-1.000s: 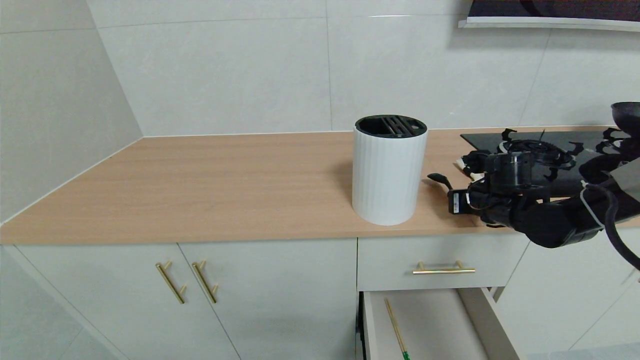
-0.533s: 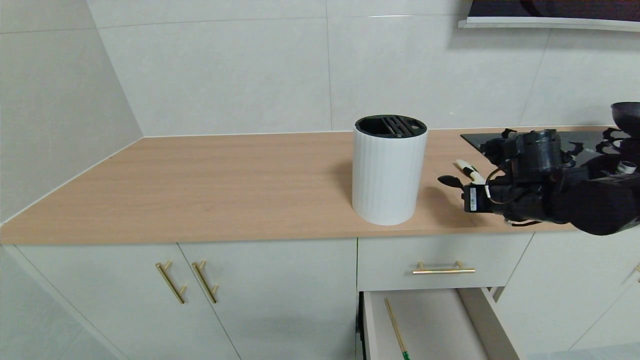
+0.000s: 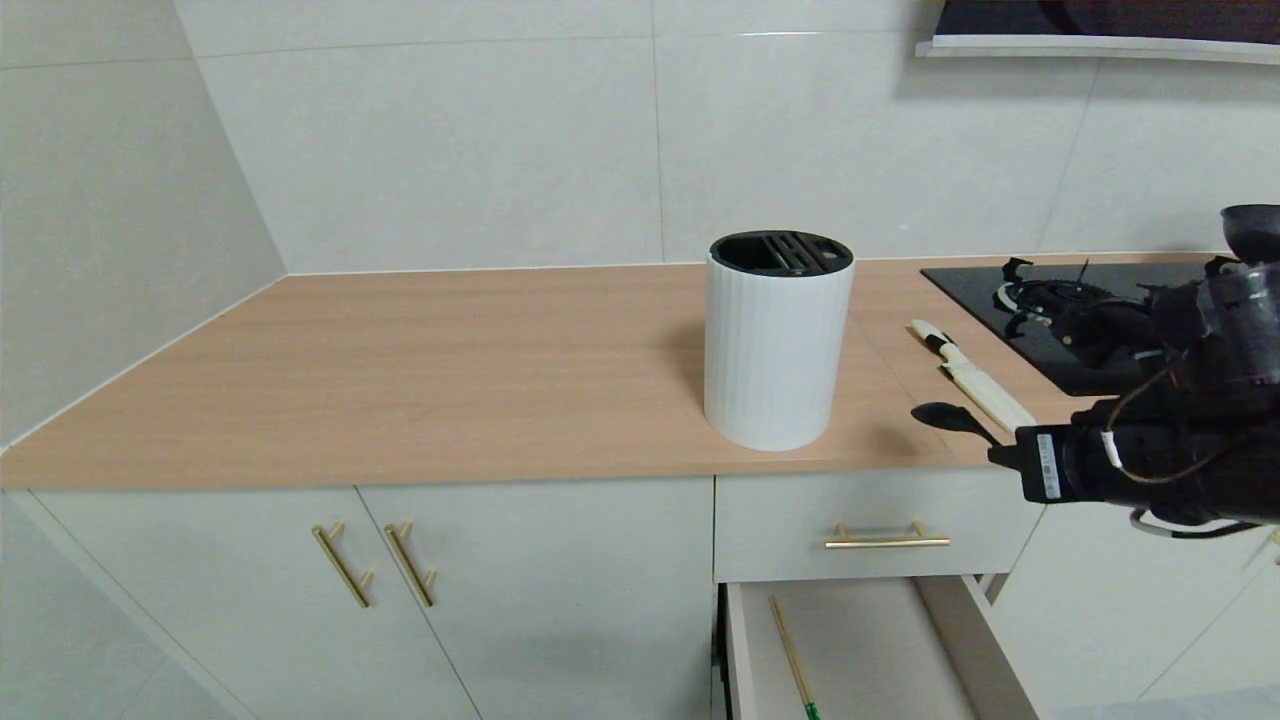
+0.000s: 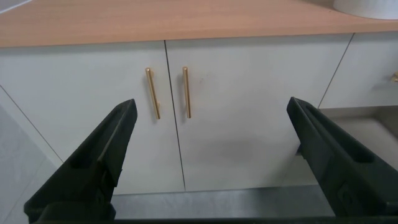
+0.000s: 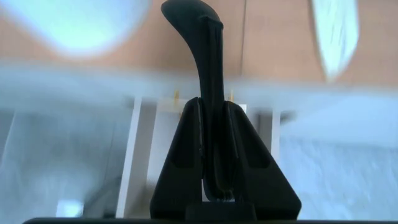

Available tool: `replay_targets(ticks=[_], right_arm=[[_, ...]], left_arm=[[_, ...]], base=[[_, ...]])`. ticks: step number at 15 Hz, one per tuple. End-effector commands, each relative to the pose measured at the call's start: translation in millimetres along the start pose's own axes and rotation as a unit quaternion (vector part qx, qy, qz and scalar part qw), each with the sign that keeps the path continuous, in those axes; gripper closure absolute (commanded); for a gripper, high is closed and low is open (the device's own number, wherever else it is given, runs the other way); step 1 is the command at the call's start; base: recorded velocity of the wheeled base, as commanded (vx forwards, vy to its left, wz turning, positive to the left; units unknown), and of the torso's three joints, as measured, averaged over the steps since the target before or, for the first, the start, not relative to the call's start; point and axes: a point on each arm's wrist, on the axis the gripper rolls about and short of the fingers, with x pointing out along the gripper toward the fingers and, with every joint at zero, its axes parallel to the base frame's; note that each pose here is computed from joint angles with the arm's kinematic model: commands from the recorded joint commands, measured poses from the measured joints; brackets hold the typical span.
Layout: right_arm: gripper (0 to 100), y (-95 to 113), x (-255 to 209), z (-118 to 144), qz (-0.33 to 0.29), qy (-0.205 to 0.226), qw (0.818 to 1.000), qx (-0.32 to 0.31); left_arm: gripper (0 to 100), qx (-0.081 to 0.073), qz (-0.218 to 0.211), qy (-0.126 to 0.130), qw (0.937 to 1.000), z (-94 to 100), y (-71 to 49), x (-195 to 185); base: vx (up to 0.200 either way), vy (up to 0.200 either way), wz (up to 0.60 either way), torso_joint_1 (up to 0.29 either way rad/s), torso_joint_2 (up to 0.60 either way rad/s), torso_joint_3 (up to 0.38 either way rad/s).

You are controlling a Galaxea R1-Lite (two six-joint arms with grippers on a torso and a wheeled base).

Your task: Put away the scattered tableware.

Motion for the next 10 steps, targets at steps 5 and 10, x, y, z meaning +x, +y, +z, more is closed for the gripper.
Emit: replay_targets(ticks=[5,10], right_arm=[[100,-1.9,-10.5,-23.4,0.005,0.022,1.0,-0.011],[100,0.9,-6.2,-26.2,0.007,0.031,0.999,-0.016]], left_arm=[[0,0.0,0.0,0.0,1.0,-0.1,0.0,0.0],[0,0.0,0.0,0.0,1.0,-0.1,0.0,0.0]], base=[[0.0,0.0,0.0,0.0,0.0,0.0],[0.0,0.0,0.0,0.0,0.0,0.0]])
